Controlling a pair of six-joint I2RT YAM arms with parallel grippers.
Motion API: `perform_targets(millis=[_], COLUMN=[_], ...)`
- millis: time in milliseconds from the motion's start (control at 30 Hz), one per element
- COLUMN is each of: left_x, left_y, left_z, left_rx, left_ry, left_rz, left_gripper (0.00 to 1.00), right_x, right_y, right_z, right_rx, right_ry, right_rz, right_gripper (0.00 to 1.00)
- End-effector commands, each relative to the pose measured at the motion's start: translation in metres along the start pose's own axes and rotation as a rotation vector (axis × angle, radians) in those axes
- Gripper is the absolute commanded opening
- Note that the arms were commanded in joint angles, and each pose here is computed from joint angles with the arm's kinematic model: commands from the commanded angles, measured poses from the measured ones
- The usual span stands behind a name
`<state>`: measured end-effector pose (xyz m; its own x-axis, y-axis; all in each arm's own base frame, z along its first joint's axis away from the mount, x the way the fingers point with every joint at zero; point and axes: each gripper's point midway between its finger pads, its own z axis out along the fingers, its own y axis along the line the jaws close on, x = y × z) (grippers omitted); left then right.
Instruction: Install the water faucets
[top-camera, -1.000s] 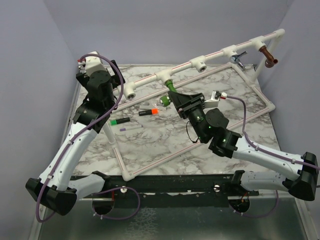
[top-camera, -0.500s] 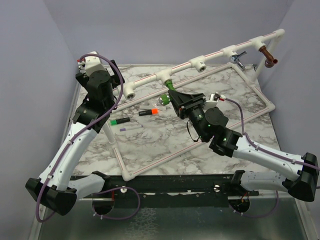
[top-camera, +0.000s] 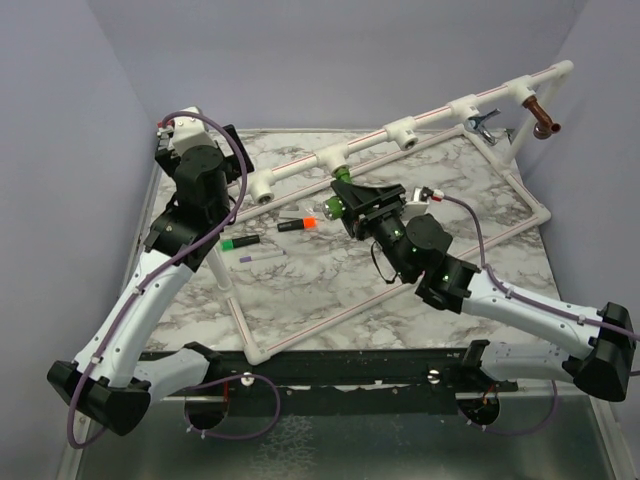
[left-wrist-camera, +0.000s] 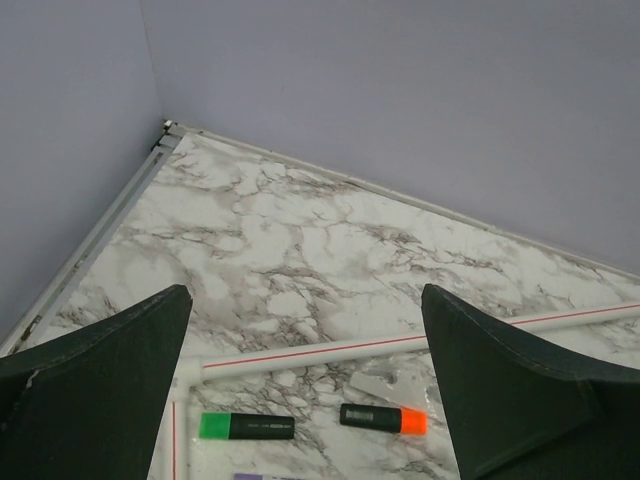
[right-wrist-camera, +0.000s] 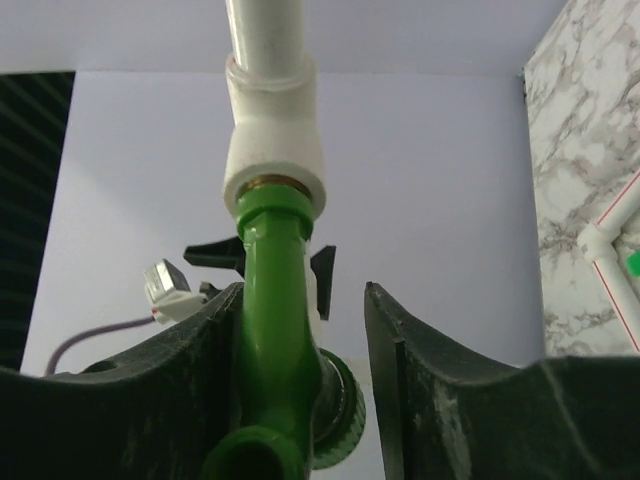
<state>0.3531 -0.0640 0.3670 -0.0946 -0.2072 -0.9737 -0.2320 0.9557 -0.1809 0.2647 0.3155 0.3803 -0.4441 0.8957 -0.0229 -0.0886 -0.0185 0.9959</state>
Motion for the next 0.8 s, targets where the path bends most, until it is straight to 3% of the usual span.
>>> perform_targets(millis=[0,233,467,767], left_x=[0.134,0.135,0.134,0.134], left_y=[0.008,0.009,0.009,0.009], left_z=[-0.033,-0.033,-0.032,-0.031], left_rx=[0.111,0.107,0.102,0.100], left_ry=[0.456,0.458,0.455,0.456], left_rz=[0.312,0.314,0.316,0.321], left_gripper=[0.99,0.99,0.99,0.99], right_x=[0.009,-0.002,-0.010,-0.036], right_y=[-0.004,-0.004,-0.002,-0.005], right_z=[-0.007,-0.020,-0.032,-0.054], right_rx=[-0.024,-0.048,-0.070,-0.057], right_ry=[0.056,0.040,0.035,-0.020], right_rz=[0.053,-0.014,-0.059,-0.256], right_gripper=[0.58,0.72,0.73,0.73])
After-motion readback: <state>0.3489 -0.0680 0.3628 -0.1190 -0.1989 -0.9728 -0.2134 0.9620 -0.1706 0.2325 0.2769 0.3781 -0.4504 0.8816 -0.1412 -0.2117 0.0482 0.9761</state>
